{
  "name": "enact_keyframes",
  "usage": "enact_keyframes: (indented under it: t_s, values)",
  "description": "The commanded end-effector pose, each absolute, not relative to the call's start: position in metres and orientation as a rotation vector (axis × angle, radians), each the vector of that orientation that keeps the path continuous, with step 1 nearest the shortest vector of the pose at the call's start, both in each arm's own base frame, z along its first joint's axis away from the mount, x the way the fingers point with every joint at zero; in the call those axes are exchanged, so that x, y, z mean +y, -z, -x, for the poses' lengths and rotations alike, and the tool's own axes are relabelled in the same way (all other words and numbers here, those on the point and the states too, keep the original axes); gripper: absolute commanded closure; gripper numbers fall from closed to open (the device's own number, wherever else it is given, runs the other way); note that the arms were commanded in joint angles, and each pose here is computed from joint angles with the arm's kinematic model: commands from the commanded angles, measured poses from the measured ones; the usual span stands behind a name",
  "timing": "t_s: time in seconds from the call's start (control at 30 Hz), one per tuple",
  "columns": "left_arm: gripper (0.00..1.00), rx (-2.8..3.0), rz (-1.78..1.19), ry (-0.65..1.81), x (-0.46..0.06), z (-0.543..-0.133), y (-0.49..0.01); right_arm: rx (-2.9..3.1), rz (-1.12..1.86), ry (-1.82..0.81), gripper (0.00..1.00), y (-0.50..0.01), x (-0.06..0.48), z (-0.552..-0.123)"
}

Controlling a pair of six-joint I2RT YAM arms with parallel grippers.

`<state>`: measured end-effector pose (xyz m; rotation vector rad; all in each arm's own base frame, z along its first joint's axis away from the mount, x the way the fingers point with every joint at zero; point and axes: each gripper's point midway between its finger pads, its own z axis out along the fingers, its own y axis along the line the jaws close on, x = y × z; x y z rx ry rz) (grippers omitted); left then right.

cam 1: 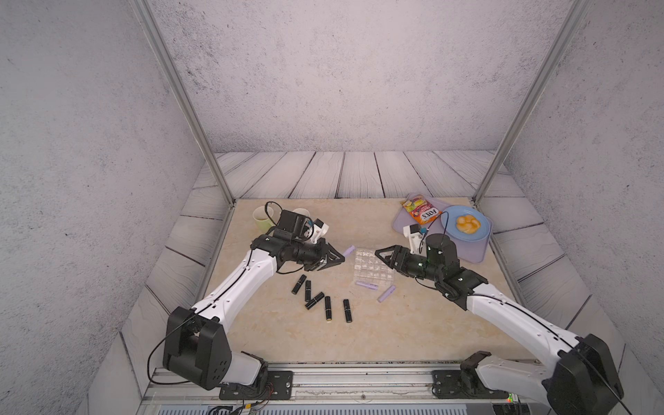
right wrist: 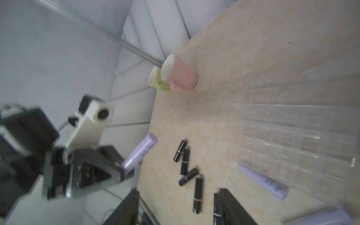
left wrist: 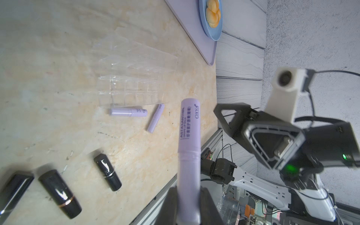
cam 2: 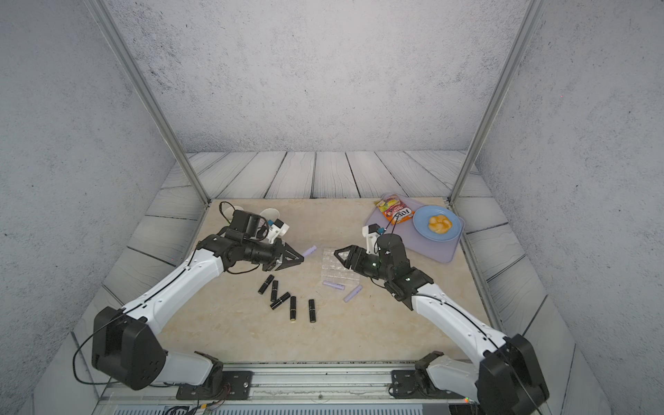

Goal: Arrange the lipsticks in the organizer
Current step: Pick up the lipstick at the center of the board.

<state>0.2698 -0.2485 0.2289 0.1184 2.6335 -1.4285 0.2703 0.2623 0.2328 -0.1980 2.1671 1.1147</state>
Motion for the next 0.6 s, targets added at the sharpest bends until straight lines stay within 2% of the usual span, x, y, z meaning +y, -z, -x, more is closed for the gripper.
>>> enact_keyframes:
  t_s: [0.0, 0.1, 0.2, 0.4, 0.57]
  values:
    - [0.99, 2.795, -0.173, 1.417, -0.239, -0.237, -0.23, 2.075, 0.959, -0.428, 0.38, -0.184, 0.257, -0.236]
    - [0.99, 2.876, -0.228, 1.346, -0.232, -0.23, -0.233, 1.842, 1.304, -0.04, 0.39, -0.165, 0.266, -0.225]
    - [1.0, 2.908, -0.252, 1.31, -0.228, -0.224, -0.235, 1.717, 1.382, 0.113, 0.39, -0.169, 0.274, -0.226]
    - [1.0, 2.956, -0.33, 1.29, -0.233, -0.204, -0.229, 1.601, 1.35, 0.062, 0.41, -0.196, 0.291, -0.229]
    - [1.0, 2.969, -0.436, 1.324, -0.248, -0.185, -0.225, 1.553, 1.404, -0.079, 0.5, -0.205, 0.309, -0.215]
